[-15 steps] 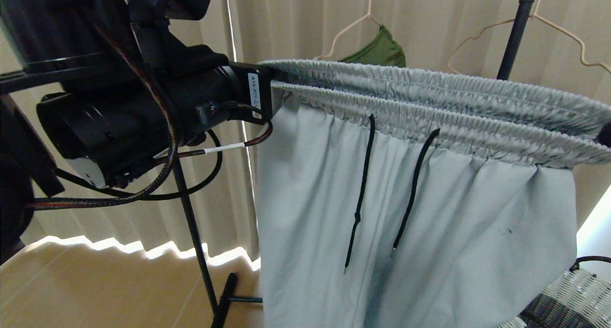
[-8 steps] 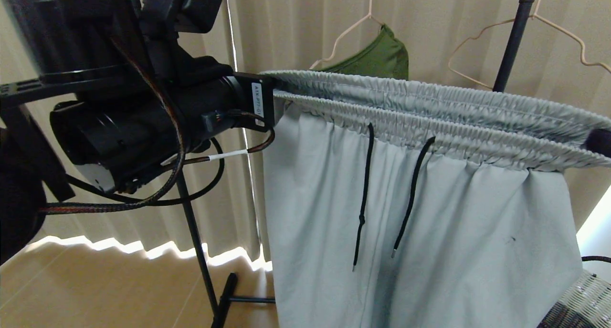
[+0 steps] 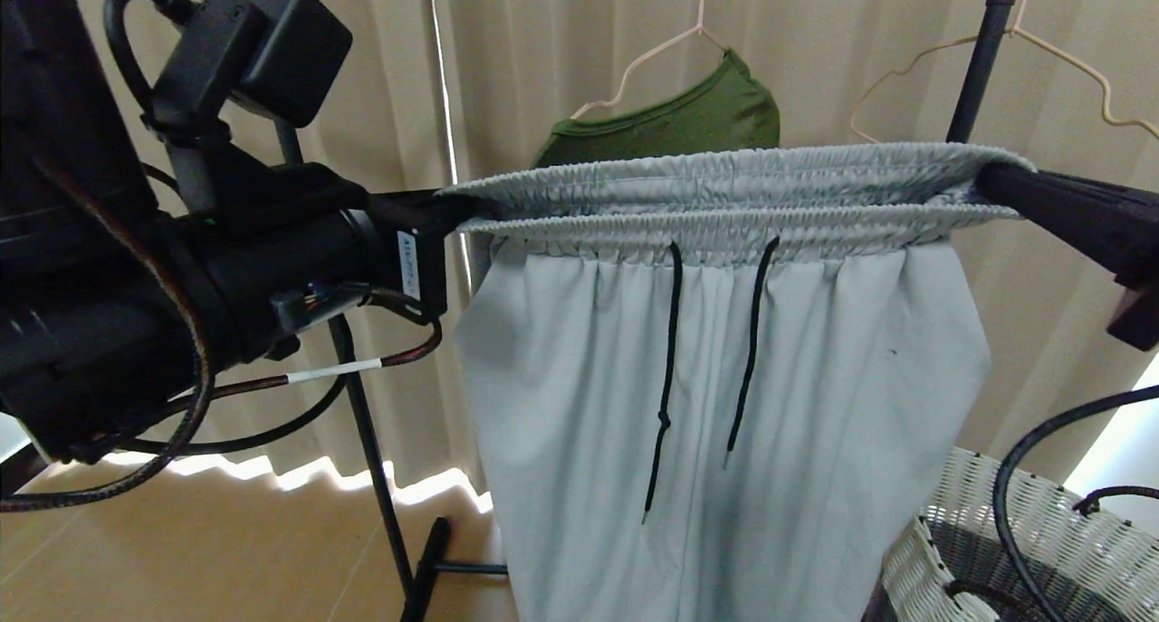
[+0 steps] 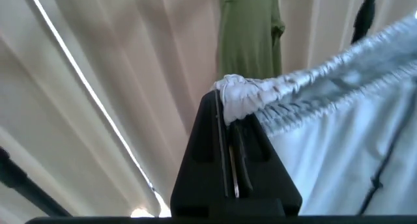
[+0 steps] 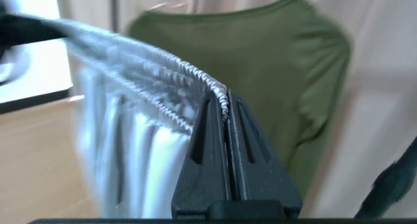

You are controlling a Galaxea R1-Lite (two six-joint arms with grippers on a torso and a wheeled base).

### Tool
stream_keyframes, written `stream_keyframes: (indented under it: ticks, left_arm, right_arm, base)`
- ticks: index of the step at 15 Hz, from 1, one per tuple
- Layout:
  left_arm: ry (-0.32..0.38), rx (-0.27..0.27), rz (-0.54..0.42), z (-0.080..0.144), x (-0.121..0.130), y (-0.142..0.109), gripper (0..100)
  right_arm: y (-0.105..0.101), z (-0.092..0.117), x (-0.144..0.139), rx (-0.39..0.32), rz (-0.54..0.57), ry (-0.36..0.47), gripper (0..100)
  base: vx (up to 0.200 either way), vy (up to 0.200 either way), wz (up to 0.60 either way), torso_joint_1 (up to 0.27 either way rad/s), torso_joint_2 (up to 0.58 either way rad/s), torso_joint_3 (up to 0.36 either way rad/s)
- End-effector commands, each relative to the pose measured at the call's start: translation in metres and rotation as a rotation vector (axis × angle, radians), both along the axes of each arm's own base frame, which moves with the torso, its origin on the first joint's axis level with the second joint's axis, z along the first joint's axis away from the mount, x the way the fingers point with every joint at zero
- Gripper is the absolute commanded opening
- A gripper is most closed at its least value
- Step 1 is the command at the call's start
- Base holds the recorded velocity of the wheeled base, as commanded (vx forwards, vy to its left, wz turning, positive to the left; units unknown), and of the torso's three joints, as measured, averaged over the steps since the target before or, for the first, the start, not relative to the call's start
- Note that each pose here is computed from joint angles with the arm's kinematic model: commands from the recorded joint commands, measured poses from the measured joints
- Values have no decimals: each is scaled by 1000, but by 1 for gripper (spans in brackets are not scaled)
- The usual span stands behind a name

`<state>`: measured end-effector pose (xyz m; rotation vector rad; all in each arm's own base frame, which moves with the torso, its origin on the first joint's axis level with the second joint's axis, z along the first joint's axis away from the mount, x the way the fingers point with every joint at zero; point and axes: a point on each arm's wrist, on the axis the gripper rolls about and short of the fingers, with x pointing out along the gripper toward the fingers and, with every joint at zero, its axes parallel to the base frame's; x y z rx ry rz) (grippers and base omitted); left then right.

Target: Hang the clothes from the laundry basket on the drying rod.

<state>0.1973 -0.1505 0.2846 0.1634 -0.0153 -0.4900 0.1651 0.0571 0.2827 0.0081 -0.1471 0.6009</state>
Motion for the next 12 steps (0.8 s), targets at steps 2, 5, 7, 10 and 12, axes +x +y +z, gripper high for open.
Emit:
stream_keyframes:
  ticks: [2, 5, 7, 10, 12]
  left_arm:
    - [-26, -22, -243, 2, -31, 17, 0]
    - [-20, -17, -378, -6, -46, 24, 0]
    - [-28, -22, -460, -6, -56, 22, 0]
    - [-39, -30, -467, -6, -56, 21, 0]
    - [-35, -28, -453, -6, -54, 21, 0]
  right_arm:
    - [14, -10, 55, 8, -7, -3, 0]
    - [25, -2, 61, 61, 38, -28, 0]
    - [31, 1, 60, 72, 65, -33, 0]
    - [32, 1, 59, 73, 69, -36, 0]
    - [30, 3, 55, 74, 66, -45, 0]
  base:
    - [0, 0, 0, 0, 0, 0]
    - [0, 0, 0, 0, 0, 0]
    - [0, 0, 0, 0, 0, 0]
    - [0, 0, 0, 0, 0, 0]
    - [0, 0, 0, 0, 0, 0]
